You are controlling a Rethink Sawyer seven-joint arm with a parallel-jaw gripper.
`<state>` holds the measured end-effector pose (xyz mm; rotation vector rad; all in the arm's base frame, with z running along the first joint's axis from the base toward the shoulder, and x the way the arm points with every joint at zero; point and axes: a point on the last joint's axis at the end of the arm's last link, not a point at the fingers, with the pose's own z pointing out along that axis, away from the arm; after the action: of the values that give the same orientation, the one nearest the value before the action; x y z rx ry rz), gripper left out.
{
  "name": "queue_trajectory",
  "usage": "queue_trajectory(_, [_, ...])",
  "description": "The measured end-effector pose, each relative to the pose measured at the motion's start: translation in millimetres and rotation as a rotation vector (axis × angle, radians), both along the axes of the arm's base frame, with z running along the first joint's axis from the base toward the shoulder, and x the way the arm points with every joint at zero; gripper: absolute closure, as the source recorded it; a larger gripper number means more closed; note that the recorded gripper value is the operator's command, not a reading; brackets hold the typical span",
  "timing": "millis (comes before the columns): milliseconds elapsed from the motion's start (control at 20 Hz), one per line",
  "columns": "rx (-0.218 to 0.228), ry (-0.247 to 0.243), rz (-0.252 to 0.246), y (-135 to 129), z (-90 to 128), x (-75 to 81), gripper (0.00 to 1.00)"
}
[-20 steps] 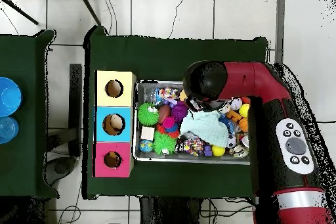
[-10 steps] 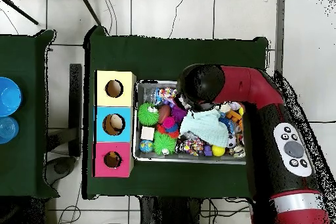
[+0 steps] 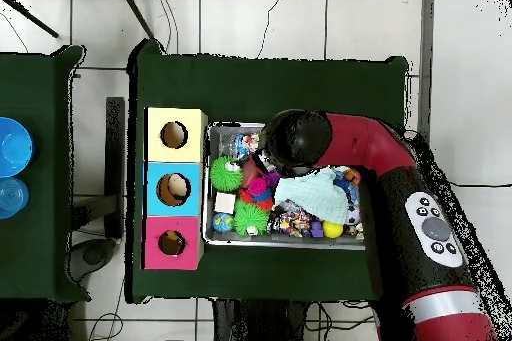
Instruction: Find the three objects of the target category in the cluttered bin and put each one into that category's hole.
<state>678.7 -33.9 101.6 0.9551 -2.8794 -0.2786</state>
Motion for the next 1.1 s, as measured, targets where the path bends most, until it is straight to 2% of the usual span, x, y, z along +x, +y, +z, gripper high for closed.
queue_trajectory(350, [0.019, 0.036, 0.011, 11.0, -19.8, -12.8, 0.0])
queue_trajectory(650, [0.038, 0.097, 0.057, 38.6, -56.9, -30.6, 0.0])
queue_trajectory(950, [0.04, 0.133, 0.091, 49.5, -81.0, -45.0, 0.0])
queue_trajectory(1100, [0.023, 0.14, 0.11, 48.5, -87.4, -50.7, 0.0])
